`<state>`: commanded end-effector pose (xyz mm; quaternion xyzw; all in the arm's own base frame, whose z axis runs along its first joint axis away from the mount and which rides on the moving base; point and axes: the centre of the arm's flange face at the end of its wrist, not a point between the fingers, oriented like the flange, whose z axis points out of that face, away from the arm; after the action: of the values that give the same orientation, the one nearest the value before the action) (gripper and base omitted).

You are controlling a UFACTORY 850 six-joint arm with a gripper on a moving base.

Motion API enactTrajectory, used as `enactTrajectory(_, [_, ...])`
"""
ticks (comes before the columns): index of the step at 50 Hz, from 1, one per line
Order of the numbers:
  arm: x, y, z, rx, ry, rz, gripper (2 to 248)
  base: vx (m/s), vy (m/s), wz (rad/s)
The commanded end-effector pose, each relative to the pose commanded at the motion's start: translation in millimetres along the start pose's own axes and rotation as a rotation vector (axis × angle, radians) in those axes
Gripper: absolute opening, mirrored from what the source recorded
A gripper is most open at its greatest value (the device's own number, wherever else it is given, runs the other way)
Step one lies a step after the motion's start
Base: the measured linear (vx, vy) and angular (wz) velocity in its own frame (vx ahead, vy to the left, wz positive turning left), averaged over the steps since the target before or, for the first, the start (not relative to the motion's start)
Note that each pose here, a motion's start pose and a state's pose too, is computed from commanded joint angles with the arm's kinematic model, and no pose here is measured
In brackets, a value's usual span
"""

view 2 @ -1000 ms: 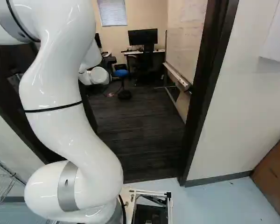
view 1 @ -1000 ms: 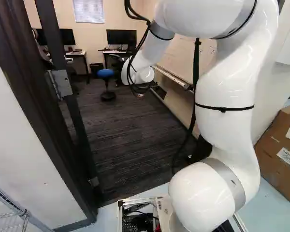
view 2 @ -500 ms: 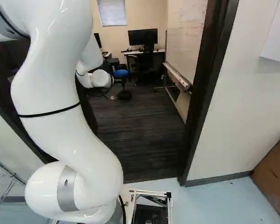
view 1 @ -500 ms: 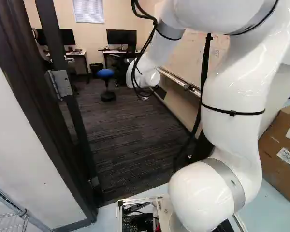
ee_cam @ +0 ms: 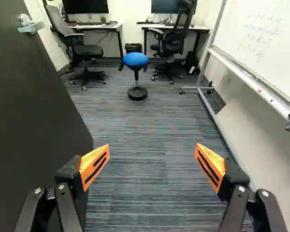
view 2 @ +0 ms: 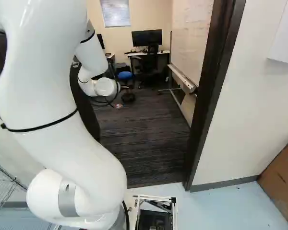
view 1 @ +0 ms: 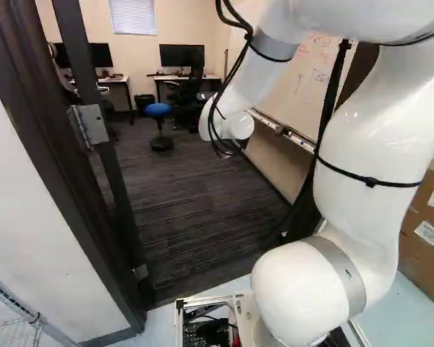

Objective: Open the door and move inside

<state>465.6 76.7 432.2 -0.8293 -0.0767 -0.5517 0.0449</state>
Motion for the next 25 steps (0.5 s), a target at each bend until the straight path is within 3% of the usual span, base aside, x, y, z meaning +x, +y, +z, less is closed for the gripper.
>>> enactTrajectory(25, [-54.1, 25.0, -70, -0.067, 0.027, 0.033, 247, 0.0, 0.0, 0.0])
